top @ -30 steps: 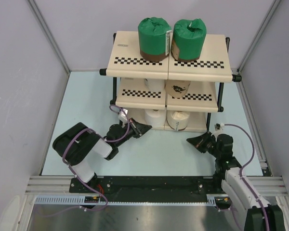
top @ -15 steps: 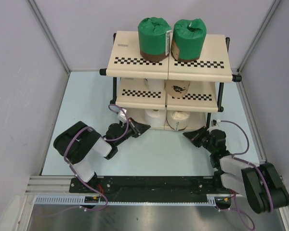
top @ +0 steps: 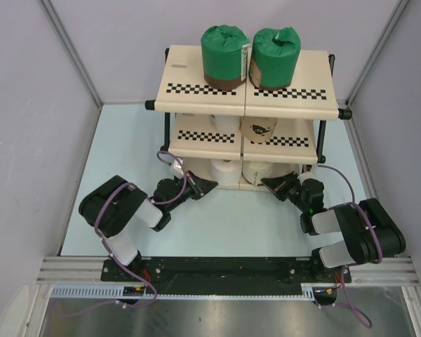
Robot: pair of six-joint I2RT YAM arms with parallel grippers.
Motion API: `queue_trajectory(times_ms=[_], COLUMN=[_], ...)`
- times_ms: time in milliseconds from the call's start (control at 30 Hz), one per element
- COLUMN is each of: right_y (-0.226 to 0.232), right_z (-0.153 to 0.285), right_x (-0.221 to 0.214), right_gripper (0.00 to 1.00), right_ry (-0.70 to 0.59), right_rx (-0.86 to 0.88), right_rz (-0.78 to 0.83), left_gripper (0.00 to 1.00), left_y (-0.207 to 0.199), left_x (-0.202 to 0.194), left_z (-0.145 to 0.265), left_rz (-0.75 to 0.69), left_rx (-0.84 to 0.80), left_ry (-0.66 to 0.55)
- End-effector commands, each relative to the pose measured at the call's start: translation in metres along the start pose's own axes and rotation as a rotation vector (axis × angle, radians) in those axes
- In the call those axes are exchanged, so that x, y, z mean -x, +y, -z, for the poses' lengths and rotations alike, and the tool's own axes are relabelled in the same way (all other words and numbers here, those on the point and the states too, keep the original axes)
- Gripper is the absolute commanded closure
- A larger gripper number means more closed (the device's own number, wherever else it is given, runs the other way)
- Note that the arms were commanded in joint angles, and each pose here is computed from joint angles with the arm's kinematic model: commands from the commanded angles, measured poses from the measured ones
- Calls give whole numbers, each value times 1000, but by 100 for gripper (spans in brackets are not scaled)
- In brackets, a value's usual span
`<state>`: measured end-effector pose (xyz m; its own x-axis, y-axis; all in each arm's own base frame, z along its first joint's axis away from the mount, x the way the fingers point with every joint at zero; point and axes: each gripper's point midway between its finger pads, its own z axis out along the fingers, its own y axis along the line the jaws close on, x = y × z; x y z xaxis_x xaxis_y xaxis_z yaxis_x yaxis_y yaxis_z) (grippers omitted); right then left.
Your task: Place and organize the paper towels onto the shelf
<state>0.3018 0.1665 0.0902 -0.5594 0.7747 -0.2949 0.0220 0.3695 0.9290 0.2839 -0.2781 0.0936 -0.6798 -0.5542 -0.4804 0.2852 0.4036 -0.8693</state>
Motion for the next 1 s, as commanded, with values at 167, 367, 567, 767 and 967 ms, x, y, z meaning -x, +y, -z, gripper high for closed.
queue_trajectory(times_ms=[167,367,567,767,967], right_y=[36,33,35,36,34], right_z=[-18,-22,-28,-35,-40], right_x=[13,12,15,16,13], right_gripper=[100,100,100,100,100], right_ry=[-23,-14,-13,-6,13], right_rx=[124,117,128,137,134], right_rz=[38,41,34,28,30], left_gripper=[100,100,99,100,100], left_y=[-36,-35,-35,-35,-33], left_x=[32,36,41,47,57], left_z=[-29,-40,-46,-53,-54], left_rz=[-71,-83,-94,-97,-93], left_rx=[-159,-152,-148,-143,-131], left_ry=[-88,-83,-86,-97,-126])
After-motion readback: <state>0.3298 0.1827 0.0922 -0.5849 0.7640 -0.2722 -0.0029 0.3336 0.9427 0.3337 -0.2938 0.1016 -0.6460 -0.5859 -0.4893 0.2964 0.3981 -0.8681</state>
